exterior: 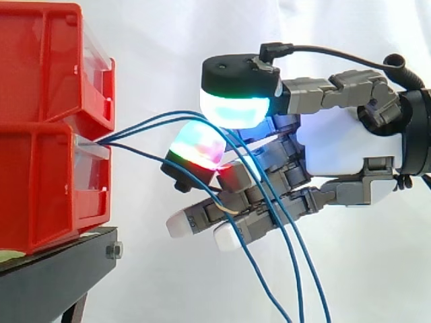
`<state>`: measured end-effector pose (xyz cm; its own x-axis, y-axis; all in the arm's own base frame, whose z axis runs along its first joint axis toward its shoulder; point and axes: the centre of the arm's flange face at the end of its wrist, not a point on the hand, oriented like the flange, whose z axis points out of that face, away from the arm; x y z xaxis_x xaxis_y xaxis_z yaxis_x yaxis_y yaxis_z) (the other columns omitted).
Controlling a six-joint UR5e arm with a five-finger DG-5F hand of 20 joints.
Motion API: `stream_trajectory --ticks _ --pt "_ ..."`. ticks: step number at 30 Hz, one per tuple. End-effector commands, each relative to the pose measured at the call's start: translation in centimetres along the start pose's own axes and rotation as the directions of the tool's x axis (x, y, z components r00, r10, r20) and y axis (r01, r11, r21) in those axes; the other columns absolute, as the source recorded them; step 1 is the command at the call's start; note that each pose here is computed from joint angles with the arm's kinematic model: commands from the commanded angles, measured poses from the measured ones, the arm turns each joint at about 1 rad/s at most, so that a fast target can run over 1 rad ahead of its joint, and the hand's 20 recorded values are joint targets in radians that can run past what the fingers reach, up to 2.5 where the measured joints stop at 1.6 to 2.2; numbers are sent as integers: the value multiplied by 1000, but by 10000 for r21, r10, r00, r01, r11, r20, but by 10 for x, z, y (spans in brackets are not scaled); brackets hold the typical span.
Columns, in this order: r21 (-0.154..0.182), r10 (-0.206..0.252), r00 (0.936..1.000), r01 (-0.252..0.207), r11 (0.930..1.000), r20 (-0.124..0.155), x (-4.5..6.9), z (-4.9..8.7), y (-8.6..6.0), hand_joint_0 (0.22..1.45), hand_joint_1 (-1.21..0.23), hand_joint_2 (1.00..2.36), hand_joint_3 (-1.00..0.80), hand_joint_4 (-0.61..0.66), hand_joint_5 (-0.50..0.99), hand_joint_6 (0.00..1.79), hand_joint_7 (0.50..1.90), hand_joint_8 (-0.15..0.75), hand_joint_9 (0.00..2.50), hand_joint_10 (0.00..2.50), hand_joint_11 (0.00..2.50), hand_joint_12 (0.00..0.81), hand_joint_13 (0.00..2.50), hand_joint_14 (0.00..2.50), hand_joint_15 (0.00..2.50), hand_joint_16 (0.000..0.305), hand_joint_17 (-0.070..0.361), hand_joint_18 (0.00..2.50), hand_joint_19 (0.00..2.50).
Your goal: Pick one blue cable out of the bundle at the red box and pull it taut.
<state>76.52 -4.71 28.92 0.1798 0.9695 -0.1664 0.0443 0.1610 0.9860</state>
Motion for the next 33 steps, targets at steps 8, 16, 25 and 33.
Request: stream_trajectory --ticks 8,16,25,33 --pt "33 -16 10000 16 10000 -7 0 0 0 606 -823 1023 -130 204 -166 871 1249 379 879 18 1104 431 469 6 206 60 135 643 387" --pt "47 -21 10000 21 10000 -9 0 0 0 600 -963 1000 -500 239 -175 873 1256 366 844 19 1102 430 469 8 202 59 134 634 356" --pt "64 -26 10000 26 10000 4 -1 -1 -1 443 -794 1000 -500 263 -165 867 1195 415 869 15 1088 476 476 6 211 69 156 675 360" --pt "61 -26 10000 26 10000 -11 0 -1 0 592 -667 1010 -364 248 -140 857 1290 390 926 18 1116 431 490 6 217 60 135 638 413"
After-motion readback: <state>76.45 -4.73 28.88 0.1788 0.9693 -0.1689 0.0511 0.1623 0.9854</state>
